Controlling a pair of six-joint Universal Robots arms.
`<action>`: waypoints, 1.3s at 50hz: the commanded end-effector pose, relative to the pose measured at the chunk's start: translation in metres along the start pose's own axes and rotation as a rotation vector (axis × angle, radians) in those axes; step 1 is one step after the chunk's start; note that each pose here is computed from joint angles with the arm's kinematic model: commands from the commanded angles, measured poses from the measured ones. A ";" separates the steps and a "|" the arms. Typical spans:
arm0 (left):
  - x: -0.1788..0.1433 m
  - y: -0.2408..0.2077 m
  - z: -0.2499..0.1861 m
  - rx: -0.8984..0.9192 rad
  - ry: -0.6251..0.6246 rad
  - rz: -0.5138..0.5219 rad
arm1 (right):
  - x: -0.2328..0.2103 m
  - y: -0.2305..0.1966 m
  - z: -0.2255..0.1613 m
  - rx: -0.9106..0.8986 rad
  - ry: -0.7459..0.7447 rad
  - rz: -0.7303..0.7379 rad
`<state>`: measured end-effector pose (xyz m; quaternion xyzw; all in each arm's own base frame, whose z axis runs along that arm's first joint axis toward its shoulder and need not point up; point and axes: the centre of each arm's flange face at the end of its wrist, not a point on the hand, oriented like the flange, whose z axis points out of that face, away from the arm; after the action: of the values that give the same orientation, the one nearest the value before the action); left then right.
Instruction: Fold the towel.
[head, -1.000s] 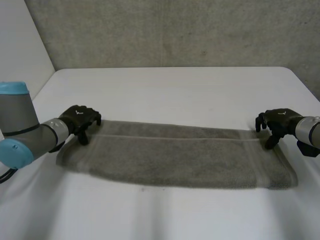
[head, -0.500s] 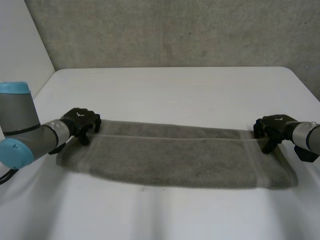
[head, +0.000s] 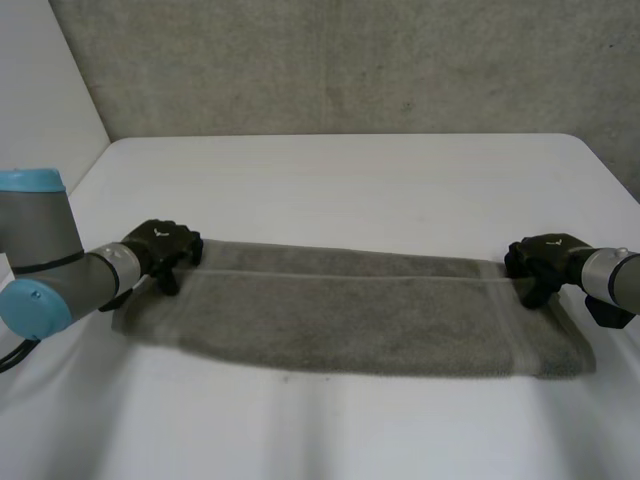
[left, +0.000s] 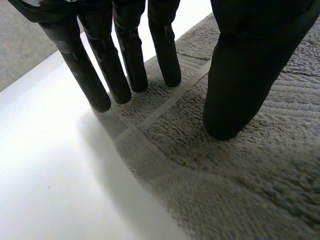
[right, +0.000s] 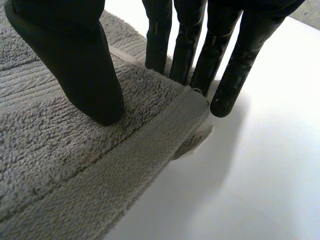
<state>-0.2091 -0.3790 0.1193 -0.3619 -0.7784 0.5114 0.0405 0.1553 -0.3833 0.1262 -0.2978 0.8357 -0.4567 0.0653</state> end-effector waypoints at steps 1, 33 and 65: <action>0.002 0.002 0.000 -0.006 0.005 -0.002 | -0.001 0.001 0.000 -0.002 -0.004 -0.007; -0.004 -0.030 0.019 0.182 -0.095 0.090 | 0.000 -0.023 0.011 0.141 0.119 -0.088; 0.007 -0.084 -0.043 0.327 -0.145 0.150 | -0.015 -0.069 -0.074 0.273 0.221 -0.061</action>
<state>-0.2451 -0.3751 0.1960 -0.3725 -0.6541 0.6583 0.0048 0.1663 -0.3819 0.2259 -0.2409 0.7368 -0.6309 -0.0324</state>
